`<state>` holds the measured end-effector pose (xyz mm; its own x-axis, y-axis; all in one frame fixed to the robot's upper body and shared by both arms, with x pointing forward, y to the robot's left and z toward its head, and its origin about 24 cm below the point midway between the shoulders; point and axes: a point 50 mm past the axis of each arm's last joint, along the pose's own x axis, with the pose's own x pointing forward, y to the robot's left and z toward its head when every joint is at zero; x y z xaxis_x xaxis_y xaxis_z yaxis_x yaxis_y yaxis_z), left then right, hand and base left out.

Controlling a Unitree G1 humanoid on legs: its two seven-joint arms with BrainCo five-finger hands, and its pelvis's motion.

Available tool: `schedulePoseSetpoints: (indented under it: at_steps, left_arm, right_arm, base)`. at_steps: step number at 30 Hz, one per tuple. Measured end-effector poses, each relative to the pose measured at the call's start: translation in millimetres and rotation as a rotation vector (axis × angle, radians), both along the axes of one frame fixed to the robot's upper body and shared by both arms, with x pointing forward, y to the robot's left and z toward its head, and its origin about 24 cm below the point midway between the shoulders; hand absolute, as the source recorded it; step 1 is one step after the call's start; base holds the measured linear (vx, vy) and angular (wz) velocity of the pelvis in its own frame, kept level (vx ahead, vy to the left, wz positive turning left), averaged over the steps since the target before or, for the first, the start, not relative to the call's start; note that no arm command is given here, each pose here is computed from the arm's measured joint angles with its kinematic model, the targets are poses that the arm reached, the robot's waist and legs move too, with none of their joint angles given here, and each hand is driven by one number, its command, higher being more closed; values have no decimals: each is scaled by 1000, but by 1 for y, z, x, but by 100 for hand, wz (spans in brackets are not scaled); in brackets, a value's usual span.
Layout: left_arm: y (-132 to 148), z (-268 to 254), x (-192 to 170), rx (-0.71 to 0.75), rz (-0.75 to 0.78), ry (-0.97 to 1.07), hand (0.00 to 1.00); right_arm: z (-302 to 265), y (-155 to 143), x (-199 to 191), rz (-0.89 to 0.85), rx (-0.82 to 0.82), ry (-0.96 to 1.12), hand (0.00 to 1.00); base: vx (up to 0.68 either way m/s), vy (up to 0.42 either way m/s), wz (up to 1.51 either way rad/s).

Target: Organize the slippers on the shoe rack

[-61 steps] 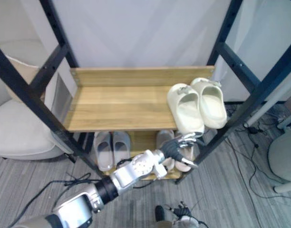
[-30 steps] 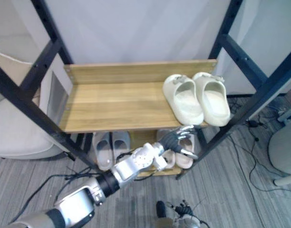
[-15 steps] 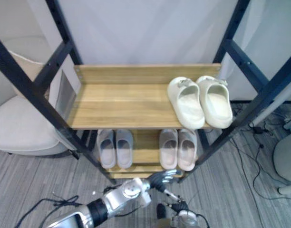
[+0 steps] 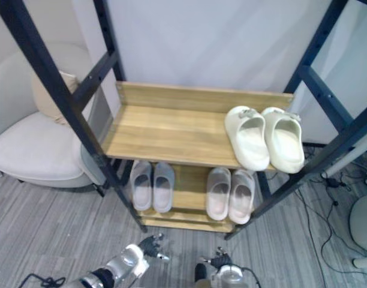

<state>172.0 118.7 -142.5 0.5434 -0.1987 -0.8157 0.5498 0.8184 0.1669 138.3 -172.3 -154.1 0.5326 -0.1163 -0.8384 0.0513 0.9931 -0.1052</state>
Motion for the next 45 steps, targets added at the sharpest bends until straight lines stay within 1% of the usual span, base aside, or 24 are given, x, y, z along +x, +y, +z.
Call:
schedulePoseSetpoints:
  at_steps: [1,2,3,6,8,10,13,17,19,22,24,27,28,31,36,38,40,45]
  left_arm:
    - [9,-4,-8,15,59,18,0]
    - [9,-4,-8,16,62,19,0]
    - [16,-6,-12,34,90,25,0]
    - [30,-9,-19,44,183,41,0]
    - [43,-11,-25,61,269,47,0]
    - [50,-12,-30,63,325,57,0]
    - [59,-9,-26,65,412,26,0]
    - [58,-7,-22,55,444,-3,0]
    - [57,-6,-25,44,458,-11,0]
    - [60,-9,-36,49,465,2,0]
    - [53,-11,-41,30,475,20,0]
    - [54,-10,-40,30,477,16,0]
    - [56,-11,-43,33,478,24,0]
    - [57,-8,-33,34,454,-5,0]
    - [56,-7,-30,22,466,-12,0]
    - [54,-7,-31,18,463,-7,0]
    - [50,-11,-36,13,465,24,0]
    - [60,-12,-41,32,496,36,0]
  right_arm:
    - [0,0,0,0,0,0,0]
    - [0,0,0,1,0,0,0]
    - [0,0,0,3,0,0,0]
    - [-1,0,-2,32,-11,9,0]
    - [-3,-1,-5,32,-13,24,0]
    - [-3,-2,-6,28,-13,26,0]
    - [-3,-4,-7,28,-15,25,0]
    - [-2,-6,-5,30,-21,21,0]
    - [0,-2,2,28,-11,1,0]
    - [1,-5,3,-14,-3,-9,0]
    - [-1,-13,-6,-61,-6,-1,0]
    - [-3,-22,-26,-112,4,5,0]
    - [-1,-26,-23,-106,-1,-16,0]
    - [4,-22,-8,-76,16,-70,0]
    - [-1,-6,-17,-74,55,-39,0]
    - [-2,-5,-19,-68,54,-33,0]
    - [-2,-8,-17,-32,32,-20,0]
    - [-2,2,-15,54,31,-20,0]
  base:
    - [0,0,0]
    - [0,0,0]
    - [5,-14,3]
    - [15,-17,12]
    - [21,-14,29]
    - [10,-18,33]
    - [-19,-39,81]
    - [-15,-46,81]
    - [-91,-34,81]
    - [-130,-49,77]
    - [-86,6,93]
    - [23,90,49]
    - [49,89,47]
    - [-6,9,99]
    - [80,-115,135]
    - [117,-220,75]
    - [129,-187,39]
    - [75,-115,38]
